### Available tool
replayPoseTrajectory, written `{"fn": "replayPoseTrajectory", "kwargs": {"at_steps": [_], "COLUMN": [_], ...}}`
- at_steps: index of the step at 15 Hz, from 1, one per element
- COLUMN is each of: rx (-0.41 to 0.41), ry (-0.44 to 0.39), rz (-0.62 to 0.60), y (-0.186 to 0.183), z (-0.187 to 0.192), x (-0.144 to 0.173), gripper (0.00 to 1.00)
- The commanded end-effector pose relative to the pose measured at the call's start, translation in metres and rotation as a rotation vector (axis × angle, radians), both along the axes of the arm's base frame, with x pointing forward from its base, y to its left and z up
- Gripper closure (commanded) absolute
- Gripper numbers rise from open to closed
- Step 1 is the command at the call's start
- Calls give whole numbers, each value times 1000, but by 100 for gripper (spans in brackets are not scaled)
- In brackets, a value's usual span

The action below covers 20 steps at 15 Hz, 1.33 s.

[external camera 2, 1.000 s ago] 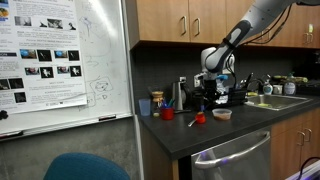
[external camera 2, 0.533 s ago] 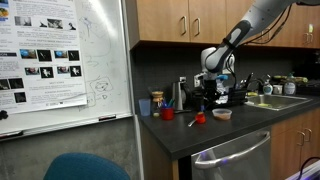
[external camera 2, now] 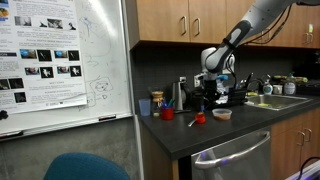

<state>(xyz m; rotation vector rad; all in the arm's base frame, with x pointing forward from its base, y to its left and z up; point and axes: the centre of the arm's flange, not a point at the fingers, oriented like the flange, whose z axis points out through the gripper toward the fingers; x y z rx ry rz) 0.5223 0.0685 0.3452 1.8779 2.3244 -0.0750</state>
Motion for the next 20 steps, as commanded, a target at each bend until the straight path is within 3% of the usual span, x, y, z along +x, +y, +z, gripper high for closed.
{"fn": "replayPoseTrajectory", "kwargs": {"at_steps": [1,20], "rx": [-8,-107], "ry": [-12,-60], "rz": [-1,29], "y": [0,12], "z": [4,14], "x": [-1,-3], "gripper": [95,95]}}
